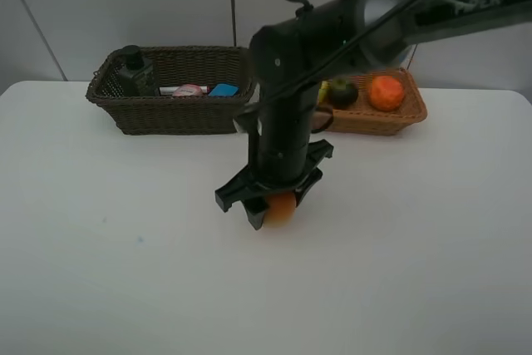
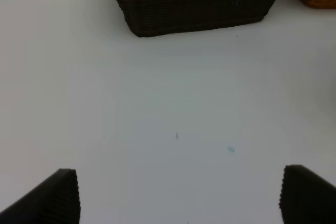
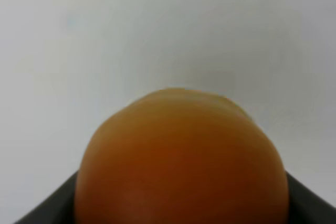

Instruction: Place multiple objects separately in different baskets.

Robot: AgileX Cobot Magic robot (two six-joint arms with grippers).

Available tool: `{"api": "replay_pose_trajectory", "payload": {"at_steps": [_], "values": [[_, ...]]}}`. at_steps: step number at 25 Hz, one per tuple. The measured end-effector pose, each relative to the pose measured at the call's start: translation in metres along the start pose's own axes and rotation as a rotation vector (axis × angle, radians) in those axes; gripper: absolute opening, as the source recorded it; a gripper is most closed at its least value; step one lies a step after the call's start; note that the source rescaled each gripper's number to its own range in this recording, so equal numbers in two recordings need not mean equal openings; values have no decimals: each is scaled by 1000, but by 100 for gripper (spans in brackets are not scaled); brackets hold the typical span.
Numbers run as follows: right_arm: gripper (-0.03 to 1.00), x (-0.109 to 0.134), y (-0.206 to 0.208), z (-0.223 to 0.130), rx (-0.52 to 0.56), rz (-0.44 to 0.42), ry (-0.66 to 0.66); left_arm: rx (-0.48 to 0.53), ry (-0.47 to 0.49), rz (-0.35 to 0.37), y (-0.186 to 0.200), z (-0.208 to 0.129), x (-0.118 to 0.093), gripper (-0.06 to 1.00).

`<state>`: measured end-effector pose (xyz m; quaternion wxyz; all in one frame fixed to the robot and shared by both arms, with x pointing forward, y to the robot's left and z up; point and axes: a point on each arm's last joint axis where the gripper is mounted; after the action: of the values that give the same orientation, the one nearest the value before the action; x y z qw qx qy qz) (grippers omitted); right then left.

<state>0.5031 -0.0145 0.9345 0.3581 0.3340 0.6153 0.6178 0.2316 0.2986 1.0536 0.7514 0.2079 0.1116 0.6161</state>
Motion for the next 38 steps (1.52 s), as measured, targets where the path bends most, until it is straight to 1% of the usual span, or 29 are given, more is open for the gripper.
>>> {"api": "replay_pose_trajectory", "payload": {"at_steps": [2,3,4,6,7,9,12,14,16,18,19,20,21,22,23,24,25,26,31,33,35,38], "values": [[0,-14,23,12,-53,-27,-11,0,0,0,0,0,0,100],[0,-24,32,19,-85,-37,-25,0,0,0,0,0,0,100],[0,-39,39,27,-115,-48,-49,0,0,0,0,0,0,100],[0,-77,49,42,-180,-54,-130,0,0,0,0,0,0,100],[0,-94,54,48,-227,-52,-170,0,0,0,0,0,0,100],[0,-141,62,58,-330,-60,-270,0,0,0,0,0,0,100],[0,-204,66,66,-491,-56,-411,0,0,0,0,0,0,100],[0,-237,62,65,-550,-51,-495,0,0,0,0,0,0,100],[0,-263,53,62,-568,-50,-549,0,0,0,0,0,0,100],[0,-276,44,60,-569,-47,-577,0,0,0,0,0,0,100],[12,-281,40,60,-566,-48,-586,0,0,0,0,0,0,100],[29,-283,38,59,-563,-50,-588,0,0,0,0,0,0,100],[58,-284,35,59,-556,-50,-590,0,0,0,0,0,0,100],[72,-284,33,60,-553,-50,-590,0,0,0,0,0,0,100],[83,-284,33,59,-548,-50,-590,0,0,0,0,0,0,100],[88,-284,32,59,-546,-49,-590,0,0,0,0,0,0,100],[92,-284,32,59,-544,-49,-591,0,0,0,0,0,0,100],[94,-284,32,58,-537,-48,-591,0,0,0,0,0,0,100],[94,-281,29,51,-439,-35,-599,0,0,0,0,0,0,100],[94,-281,29,47,-398,-48,-598,0,0,0,0,0,0,100],[94,-283,36,43,-392,-73,-603,0,0,0,0,0,0,100],[95,-296,53,32,-411,-108,-643,0,0,0,0,0,0,100]]}}
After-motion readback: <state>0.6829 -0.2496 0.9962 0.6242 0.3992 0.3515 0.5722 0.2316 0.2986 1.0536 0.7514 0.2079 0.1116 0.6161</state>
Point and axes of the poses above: a point on each arm's last joint axis where the gripper is mounted, y pointing back along that axis away from the gripper, x along the wrist's bending axis when the last joint is at zero, z = x × y, and after that the axes turned 7 degrees about -y, right-handed
